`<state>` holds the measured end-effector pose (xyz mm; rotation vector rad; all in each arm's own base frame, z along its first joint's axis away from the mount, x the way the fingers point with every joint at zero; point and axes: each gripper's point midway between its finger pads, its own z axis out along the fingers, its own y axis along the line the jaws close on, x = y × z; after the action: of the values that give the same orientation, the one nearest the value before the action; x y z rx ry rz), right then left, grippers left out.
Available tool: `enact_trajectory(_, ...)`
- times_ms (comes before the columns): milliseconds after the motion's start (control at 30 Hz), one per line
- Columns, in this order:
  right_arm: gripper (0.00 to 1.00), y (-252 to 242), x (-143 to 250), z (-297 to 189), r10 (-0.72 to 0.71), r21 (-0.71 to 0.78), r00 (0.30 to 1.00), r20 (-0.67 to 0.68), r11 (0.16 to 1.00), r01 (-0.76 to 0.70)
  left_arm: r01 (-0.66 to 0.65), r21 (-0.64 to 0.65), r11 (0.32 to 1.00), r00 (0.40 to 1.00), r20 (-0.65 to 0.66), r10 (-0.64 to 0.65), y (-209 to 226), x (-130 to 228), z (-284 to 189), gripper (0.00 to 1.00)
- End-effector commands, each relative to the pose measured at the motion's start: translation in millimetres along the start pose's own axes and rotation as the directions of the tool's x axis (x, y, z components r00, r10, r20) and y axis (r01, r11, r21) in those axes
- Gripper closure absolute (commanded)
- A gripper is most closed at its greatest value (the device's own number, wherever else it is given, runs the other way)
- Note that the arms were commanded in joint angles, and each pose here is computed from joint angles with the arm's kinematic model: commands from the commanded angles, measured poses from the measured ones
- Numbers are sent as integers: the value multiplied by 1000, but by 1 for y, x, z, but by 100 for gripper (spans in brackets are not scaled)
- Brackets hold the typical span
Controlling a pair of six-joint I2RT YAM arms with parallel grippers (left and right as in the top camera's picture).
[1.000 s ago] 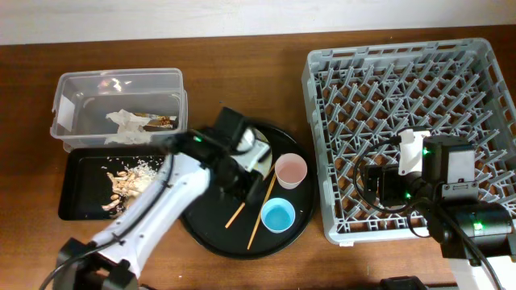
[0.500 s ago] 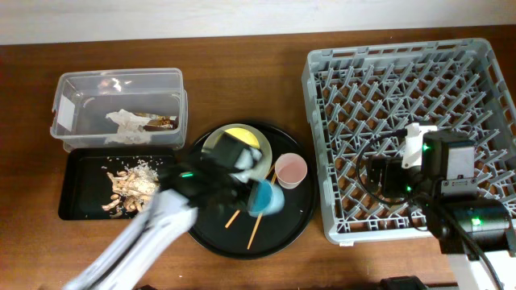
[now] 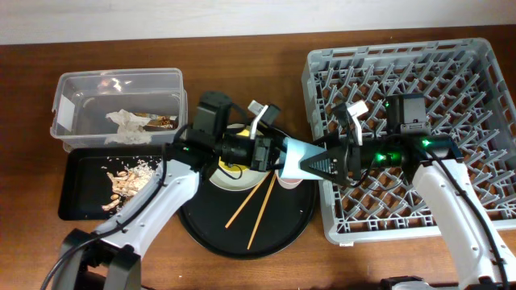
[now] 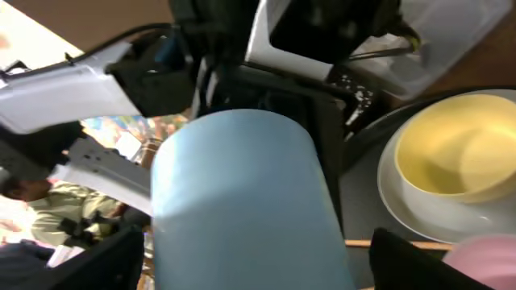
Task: Sort waste into correct bins and load items into the dishwasher rack
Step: 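Grasp the light-blue cup with the left gripper and lift it, then hand the light-blue cup from the left gripper to the right gripper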
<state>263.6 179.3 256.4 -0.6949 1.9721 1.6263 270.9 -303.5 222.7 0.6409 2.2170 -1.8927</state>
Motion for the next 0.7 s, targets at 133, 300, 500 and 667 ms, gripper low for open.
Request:
enact_trajectory(133,18,10,-1,0,16,-56,1000,9,998,-15,-22,13,1000,1000,20,22,-5,-10,-1,100)
enact_trajectory(300,27,9,-1,0,16,-52,1000,8,999,-15,-21,13,1000,1000,21,20,-5,-10,-1,100)
enact_trajectory(500,37,-40,16,-6,48,237,996,-71,971,-30,-14,-175,984,994,107,33,31,-21,-8,67)
enact_trajectory(667,40,-74,20,-75,228,627,972,-53,765,-146,91,-663,743,987,160,23,98,11,-115,61)
